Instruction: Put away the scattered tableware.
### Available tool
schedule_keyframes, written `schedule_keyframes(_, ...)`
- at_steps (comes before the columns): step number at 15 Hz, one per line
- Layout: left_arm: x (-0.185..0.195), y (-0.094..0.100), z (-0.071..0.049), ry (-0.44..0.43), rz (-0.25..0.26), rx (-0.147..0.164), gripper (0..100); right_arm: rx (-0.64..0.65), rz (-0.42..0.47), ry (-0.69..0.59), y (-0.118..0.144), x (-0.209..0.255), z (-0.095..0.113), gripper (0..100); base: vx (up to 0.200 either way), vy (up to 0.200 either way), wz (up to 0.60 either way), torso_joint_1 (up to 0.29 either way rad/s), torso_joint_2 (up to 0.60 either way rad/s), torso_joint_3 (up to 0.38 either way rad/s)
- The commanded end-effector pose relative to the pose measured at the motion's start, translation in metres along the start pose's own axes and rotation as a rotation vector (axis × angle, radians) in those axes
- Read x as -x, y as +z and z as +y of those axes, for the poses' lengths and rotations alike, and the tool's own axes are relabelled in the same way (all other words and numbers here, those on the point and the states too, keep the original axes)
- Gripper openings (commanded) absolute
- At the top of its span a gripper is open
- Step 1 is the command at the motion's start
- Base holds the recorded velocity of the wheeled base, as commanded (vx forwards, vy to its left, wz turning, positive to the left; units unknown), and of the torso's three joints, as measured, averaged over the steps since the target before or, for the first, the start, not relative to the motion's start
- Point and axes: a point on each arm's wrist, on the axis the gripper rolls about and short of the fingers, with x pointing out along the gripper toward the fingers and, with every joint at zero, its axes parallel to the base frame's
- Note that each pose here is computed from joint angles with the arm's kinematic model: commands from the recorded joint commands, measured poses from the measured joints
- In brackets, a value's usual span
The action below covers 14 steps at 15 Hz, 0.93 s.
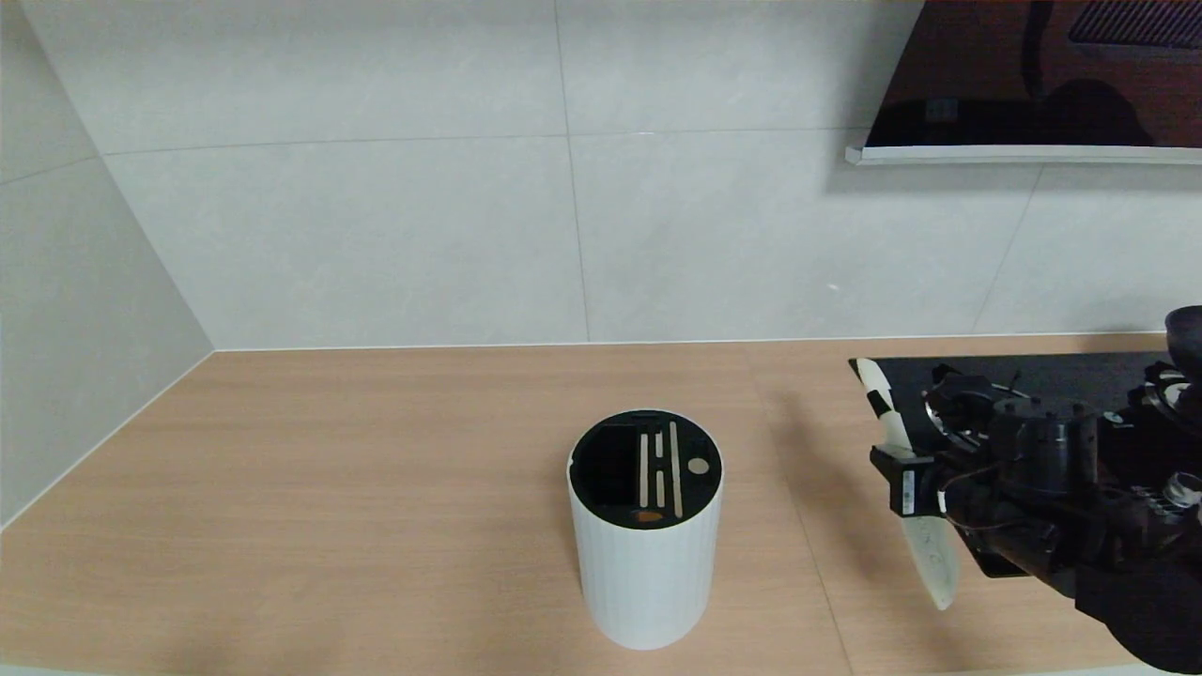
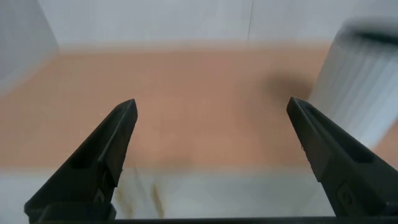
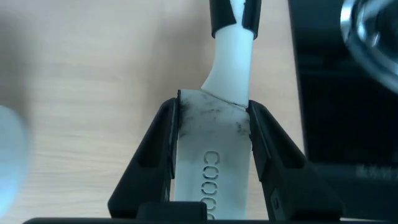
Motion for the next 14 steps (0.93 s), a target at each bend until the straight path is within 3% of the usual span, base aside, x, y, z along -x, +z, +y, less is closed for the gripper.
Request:
schedule_keyframes(1,0.006,0.018,-0.002,-0.079,-0.015,-0.002,100,0.003,-0.1,0.026,0.024,0.013,0.002,0,0.0,0.0,0.0,0.0,0.0,0.0)
schedule_keyframes(2,0.008,0.031,-0.003,-0.125,0.022,0.001,100,0.024,-0.122,0.026,0.03,0.012,0.002,0,0.0,0.0,0.0,0.0,0.0,0.0)
schedule_keyframes(4,0.005,0.059,-0.006,-0.247,0.148,0.023,100,0.043,-0.194,0.032,0.052,0.006,0.006,0,0.0,0.0,0.0,0.0,0.0,0.0)
schedule_keyframes(5,-0.007,0.078,-0.007,-0.331,0.209,0.042,100,0.04,-0.21,0.034,0.066,0.001,0.008,0,0.0,0.0,0.0,0.0,0.0,0.0)
schedule_keyframes(7,-0.029,0.097,-0.007,-0.392,0.281,0.067,100,0.039,-0.215,0.037,0.084,0.0,0.011,0,0.0,0.0,0.0,0.0,0.0,0.0)
schedule_keyframes(8,-0.054,0.113,-0.008,-0.449,0.345,0.088,100,0.037,-0.233,0.045,0.098,-0.001,0.014,0,0.0,0.0,0.0,0.0,0.0,0.0)
schedule_keyframes(9,-0.061,0.118,-0.008,-0.474,0.36,0.097,100,0.037,-0.241,0.054,0.102,-0.001,0.017,0,0.0,0.0,0.0,0.0,0.0,0.0)
schedule_keyframes(10,-0.09,0.133,-0.011,-0.571,0.416,0.118,100,0.039,-0.267,0.093,0.115,0.001,0.027,0,0.0,0.0,0.0,0.0,0.0,0.0)
schedule_keyframes(11,-0.106,0.142,-0.014,-0.618,0.435,0.12,100,0.04,-0.278,0.119,0.121,0.005,0.035,0,0.0,0.0,0.0,0.0,0.0,0.0)
schedule_keyframes(14,-0.15,0.15,-0.038,-0.794,0.473,0.117,100,0.05,-0.304,0.205,0.132,0.024,0.06,0,0.0,0.0,0.0,0.0,0.0,0.0)
